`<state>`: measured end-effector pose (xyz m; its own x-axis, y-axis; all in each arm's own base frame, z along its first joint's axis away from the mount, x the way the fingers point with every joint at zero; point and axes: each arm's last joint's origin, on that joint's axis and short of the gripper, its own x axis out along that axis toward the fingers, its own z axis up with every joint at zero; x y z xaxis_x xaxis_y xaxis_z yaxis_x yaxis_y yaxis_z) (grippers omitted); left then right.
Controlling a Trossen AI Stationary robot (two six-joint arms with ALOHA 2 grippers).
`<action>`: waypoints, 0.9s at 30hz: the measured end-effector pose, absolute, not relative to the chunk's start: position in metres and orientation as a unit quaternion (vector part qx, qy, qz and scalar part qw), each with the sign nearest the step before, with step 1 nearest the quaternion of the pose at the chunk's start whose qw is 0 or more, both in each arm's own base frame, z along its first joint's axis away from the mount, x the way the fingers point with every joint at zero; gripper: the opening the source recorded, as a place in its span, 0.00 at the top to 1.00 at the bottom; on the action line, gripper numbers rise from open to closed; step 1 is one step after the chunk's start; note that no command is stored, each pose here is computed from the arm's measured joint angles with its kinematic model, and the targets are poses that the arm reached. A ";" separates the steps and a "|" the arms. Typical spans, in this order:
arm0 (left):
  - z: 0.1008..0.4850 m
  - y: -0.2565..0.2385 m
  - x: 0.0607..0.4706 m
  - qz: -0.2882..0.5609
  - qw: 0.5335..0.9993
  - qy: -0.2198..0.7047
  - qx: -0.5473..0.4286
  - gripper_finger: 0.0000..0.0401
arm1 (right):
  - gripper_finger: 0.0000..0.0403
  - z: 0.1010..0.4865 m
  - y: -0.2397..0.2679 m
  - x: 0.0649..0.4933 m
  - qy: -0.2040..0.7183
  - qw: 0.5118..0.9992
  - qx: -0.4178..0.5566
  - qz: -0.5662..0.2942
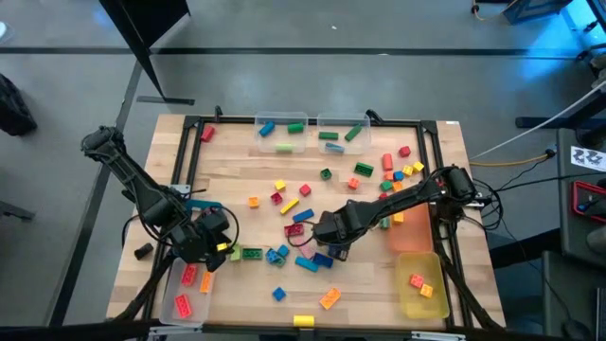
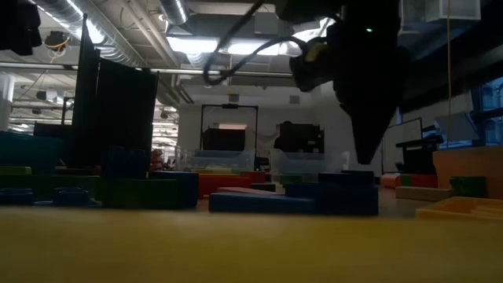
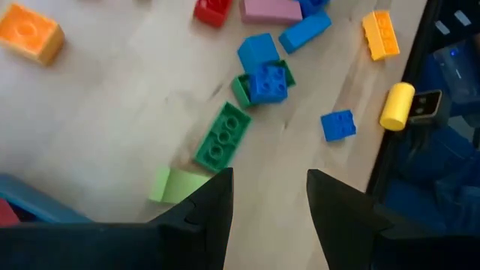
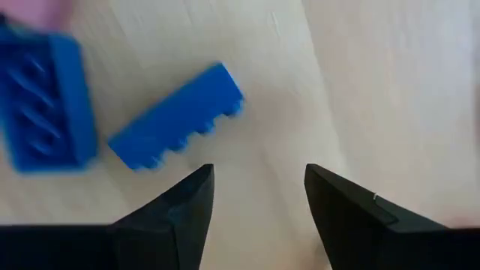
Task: Sort blocks by size
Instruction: Put the blue game piece into the bottom left transparent bin
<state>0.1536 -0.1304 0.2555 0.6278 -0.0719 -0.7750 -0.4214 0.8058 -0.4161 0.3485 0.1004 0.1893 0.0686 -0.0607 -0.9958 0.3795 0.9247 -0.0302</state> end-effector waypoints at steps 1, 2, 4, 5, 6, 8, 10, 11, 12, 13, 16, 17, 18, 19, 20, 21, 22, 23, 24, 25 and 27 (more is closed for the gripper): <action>0.256 -0.130 0.154 0.104 0.856 0.415 -0.289 0.61 | 0.48 0.189 0.101 0.350 0.657 0.724 0.138 -0.159; 0.256 -0.130 0.154 0.104 0.861 0.411 -0.281 0.61 | 0.48 0.190 0.102 0.352 0.650 0.726 0.154 -0.163; 0.256 -0.129 0.154 0.104 0.868 0.406 -0.266 0.61 | 0.48 0.190 0.103 0.354 0.640 0.728 0.179 -0.169; 0.256 -0.129 0.154 0.102 0.871 0.405 -0.257 0.61 | 0.48 0.190 0.103 0.355 0.636 0.729 0.186 -0.171; 0.256 -0.129 0.154 0.099 0.874 0.405 -0.250 0.61 | 0.48 0.190 0.104 0.356 0.633 0.728 0.195 -0.176; 0.256 -0.129 0.154 0.090 0.880 0.407 -0.229 0.61 | 0.48 0.190 0.104 0.356 0.625 0.726 0.214 -0.189; 0.256 -0.129 0.154 0.084 0.885 0.406 -0.211 0.61 | 0.48 0.190 0.104 0.358 0.615 0.726 0.232 -0.203; 0.256 -0.129 0.154 0.083 0.888 0.405 -0.202 0.61 | 0.48 0.191 0.104 0.359 0.606 0.728 0.242 -0.210; 0.256 -0.129 0.155 0.081 0.891 0.403 -0.193 0.61 | 0.48 0.191 0.104 0.360 0.599 0.729 0.250 -0.218; 0.256 -0.128 0.155 0.080 0.894 0.401 -0.184 0.61 | 0.48 0.191 0.104 0.361 0.590 0.732 0.256 -0.224; 0.257 -0.128 0.155 0.076 0.901 0.397 -0.158 0.61 | 0.48 0.191 0.104 0.363 0.575 0.734 0.271 -0.237; 0.257 -0.128 0.155 0.074 0.902 0.396 -0.152 0.61 | 0.48 0.191 0.104 0.363 0.572 0.734 0.273 -0.243; 0.257 -0.128 0.155 0.072 0.904 0.396 -0.143 0.61 | 0.48 0.191 0.104 0.363 0.568 0.734 0.276 -0.250; 0.257 -0.128 0.155 0.072 0.906 0.394 -0.138 0.61 | 0.48 0.191 0.104 0.363 0.564 0.735 0.276 -0.257; 0.257 -0.127 0.155 0.071 0.908 0.393 -0.130 0.61 | 0.48 0.191 0.103 0.363 0.560 0.735 0.277 -0.264; 0.257 -0.127 0.155 0.072 0.909 0.391 -0.126 0.61 | 0.48 0.191 0.103 0.363 0.557 0.734 0.280 -0.268; 0.257 -0.127 0.155 0.073 0.910 0.389 -0.122 0.61 | 0.48 0.191 0.103 0.363 0.556 0.733 0.282 -0.271; 0.257 -0.127 0.155 0.072 0.911 0.388 -0.117 0.61 | 0.48 0.191 0.103 0.363 0.556 0.731 0.285 -0.275; 0.257 -0.127 0.155 0.071 0.912 0.388 -0.114 0.61 | 0.48 0.191 0.103 0.363 0.556 0.729 0.287 -0.277; 0.257 -0.127 0.155 0.070 0.912 0.388 -0.111 0.61 | 0.48 0.190 0.103 0.362 0.555 0.729 0.289 -0.278; 0.257 -0.127 0.155 0.067 0.913 0.389 -0.103 0.61 | 0.48 0.186 0.103 0.361 0.553 0.723 0.297 -0.286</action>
<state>0.1553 -0.1271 0.2570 0.6889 0.0418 -0.7236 -0.2023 0.9698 -0.1365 0.3606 0.1027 0.1858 0.2232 -0.0855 -0.9710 0.7434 0.6592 0.1129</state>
